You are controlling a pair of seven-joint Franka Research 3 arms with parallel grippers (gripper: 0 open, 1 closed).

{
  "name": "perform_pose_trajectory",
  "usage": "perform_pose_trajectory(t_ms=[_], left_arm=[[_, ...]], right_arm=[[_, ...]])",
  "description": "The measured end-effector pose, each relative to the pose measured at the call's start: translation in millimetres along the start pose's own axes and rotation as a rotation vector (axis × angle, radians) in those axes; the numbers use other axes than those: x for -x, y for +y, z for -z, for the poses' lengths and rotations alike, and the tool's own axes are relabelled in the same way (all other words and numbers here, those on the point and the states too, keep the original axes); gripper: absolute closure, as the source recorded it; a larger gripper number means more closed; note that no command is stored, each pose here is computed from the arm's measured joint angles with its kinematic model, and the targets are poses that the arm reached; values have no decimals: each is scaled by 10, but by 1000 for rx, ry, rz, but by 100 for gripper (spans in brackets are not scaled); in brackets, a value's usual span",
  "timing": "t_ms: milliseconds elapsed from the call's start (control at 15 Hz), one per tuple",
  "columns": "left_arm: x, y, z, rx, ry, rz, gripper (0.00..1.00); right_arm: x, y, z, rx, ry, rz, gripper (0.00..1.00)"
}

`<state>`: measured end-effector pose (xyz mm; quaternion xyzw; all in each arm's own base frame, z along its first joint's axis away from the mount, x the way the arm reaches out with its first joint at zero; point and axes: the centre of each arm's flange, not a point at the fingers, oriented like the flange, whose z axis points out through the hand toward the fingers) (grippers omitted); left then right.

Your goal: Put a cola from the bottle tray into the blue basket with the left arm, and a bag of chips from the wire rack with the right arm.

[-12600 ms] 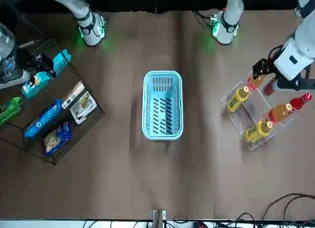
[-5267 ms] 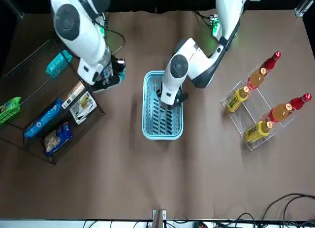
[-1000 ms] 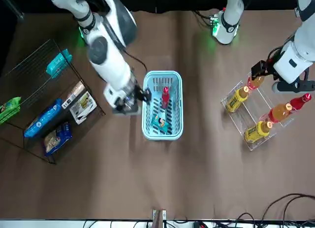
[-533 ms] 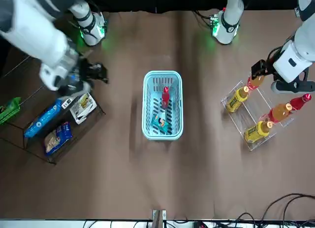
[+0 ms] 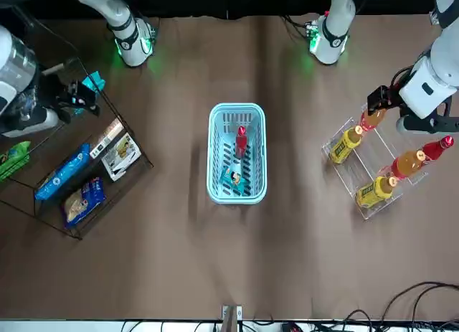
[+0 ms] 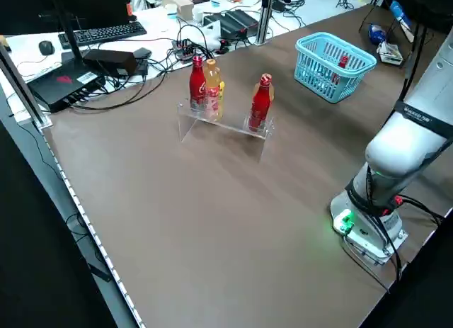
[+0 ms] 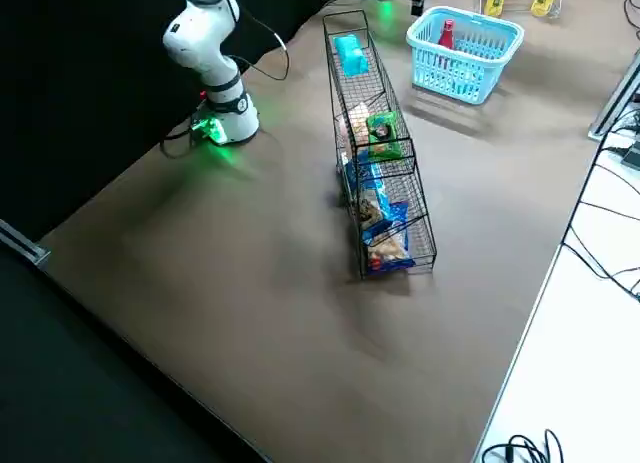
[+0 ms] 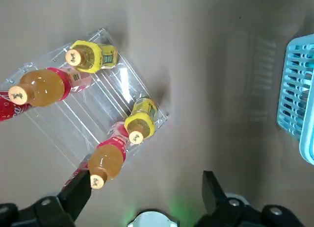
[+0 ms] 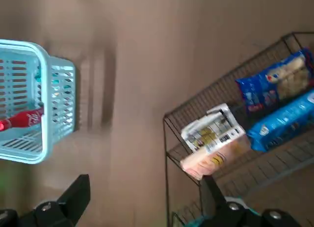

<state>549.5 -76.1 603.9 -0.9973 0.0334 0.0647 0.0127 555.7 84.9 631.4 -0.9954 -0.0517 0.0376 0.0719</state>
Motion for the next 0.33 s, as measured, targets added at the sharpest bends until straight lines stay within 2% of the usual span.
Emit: perform_pose_trajectory(t_ms=[200,333], left_arm=[[-3,-22,18,0,6,4,0],[-3,-23,49,1,13,4,0]], right_arm=[[145,101,-43,18,-17,-14,0],[269,190,-23,62,-18,12,0]])
